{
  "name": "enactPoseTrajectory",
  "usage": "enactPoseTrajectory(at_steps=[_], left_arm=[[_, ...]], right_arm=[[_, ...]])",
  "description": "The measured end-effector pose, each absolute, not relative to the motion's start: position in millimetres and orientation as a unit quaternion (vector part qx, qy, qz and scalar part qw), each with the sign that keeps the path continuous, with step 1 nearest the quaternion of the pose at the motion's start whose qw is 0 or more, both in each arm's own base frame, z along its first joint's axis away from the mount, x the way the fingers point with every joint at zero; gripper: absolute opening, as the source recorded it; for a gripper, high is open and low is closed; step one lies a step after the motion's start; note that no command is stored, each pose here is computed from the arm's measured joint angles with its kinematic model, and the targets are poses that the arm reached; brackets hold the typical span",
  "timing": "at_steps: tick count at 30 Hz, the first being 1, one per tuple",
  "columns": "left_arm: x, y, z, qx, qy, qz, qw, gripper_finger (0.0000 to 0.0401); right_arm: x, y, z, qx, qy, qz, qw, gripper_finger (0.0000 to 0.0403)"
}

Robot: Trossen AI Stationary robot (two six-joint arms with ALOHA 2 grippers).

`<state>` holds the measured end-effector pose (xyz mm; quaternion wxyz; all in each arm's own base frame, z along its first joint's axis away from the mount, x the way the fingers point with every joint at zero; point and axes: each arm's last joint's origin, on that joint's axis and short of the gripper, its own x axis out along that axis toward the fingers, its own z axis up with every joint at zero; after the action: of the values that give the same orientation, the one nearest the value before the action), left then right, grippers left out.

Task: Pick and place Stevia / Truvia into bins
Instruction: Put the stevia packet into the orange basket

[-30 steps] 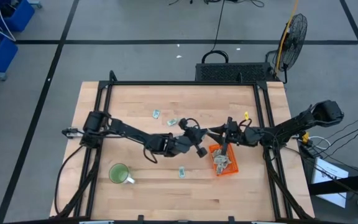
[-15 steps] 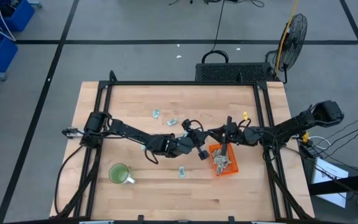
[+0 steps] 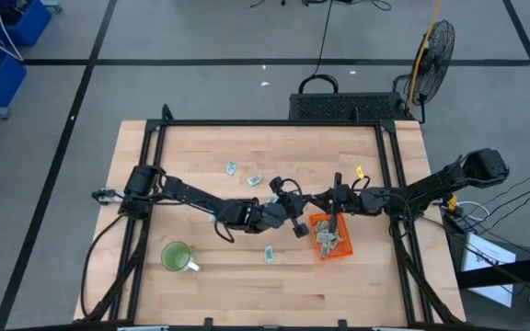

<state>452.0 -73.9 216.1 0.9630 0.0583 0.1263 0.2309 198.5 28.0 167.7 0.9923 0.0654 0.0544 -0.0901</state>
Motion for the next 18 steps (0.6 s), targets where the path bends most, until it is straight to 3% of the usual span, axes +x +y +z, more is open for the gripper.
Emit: enactPoseTrajectory(at_steps=[10, 15, 18], left_arm=[[441, -79, 228, 0.070, 0.155, 0.227, 0.959, 0.0128], [417, -80, 262, 0.043, 0.167, 0.249, 0.953, 0.0151], [403, -78, 280, 0.039, 0.178, 0.252, 0.950, 0.0152]], right_arm=[[193, 27, 173, 0.043, 0.098, -0.093, 0.990, 0.0001], [183, 28, 188, 0.025, 0.228, -0.056, 0.972, 0.0001], [172, 32, 193, 0.057, 0.300, 0.030, 0.952, 0.0001]])
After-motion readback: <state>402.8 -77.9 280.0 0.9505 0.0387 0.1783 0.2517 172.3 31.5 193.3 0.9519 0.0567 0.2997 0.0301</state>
